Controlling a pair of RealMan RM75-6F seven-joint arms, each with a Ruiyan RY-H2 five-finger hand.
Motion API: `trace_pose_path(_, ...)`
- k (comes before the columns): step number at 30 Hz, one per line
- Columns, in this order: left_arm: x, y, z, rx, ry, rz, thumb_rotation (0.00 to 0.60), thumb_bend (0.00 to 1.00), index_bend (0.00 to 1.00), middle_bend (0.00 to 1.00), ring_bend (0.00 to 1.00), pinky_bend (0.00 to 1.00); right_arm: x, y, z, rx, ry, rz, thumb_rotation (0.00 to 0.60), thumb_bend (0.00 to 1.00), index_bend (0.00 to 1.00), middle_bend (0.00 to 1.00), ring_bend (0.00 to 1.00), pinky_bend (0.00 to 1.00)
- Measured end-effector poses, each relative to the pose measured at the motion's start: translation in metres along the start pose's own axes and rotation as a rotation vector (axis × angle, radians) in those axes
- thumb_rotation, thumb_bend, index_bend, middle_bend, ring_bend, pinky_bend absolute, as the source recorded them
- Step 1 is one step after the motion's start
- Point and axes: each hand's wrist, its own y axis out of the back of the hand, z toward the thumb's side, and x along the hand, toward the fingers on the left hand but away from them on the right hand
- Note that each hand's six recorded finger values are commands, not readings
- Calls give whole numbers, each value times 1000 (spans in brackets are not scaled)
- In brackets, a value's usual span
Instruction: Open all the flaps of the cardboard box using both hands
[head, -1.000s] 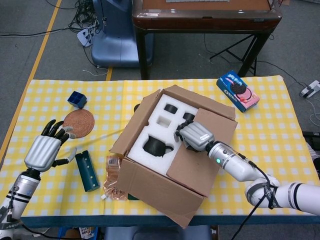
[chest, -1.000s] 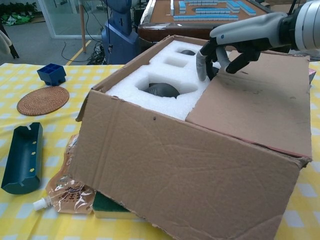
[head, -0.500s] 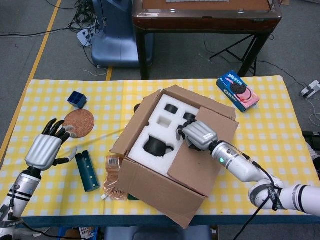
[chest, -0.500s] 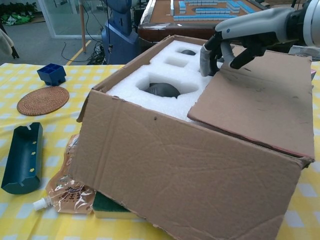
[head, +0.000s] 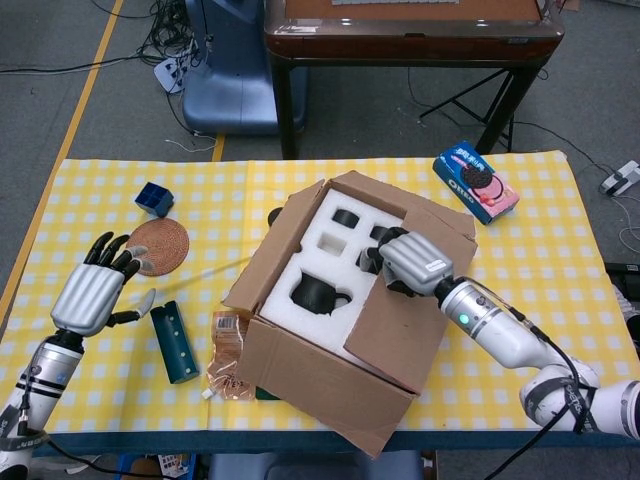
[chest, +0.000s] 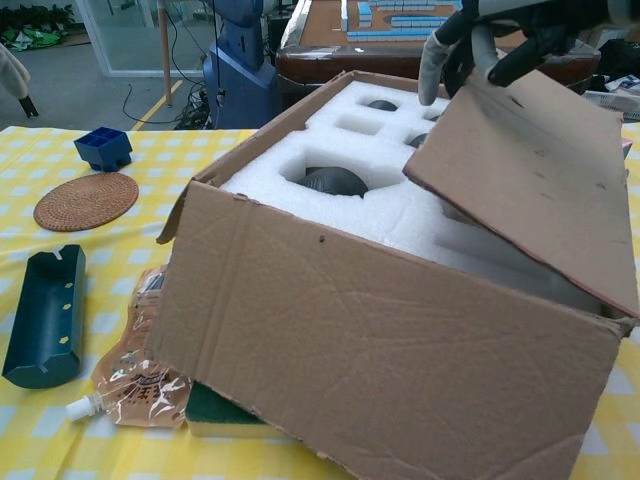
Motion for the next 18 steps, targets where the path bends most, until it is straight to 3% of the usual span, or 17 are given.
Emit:
trace_pose_path(4,1,1,0,0,0,2,197,449,412,219,86,0,10,11,0,-11,-3,-16,600,1000,397,565,354,165)
trace_pose_path(18,3,9,-1,5,2,20,197,449,413,219,85,0,51,41,0,-64,-31,-51,600,1000,397,590,459,378)
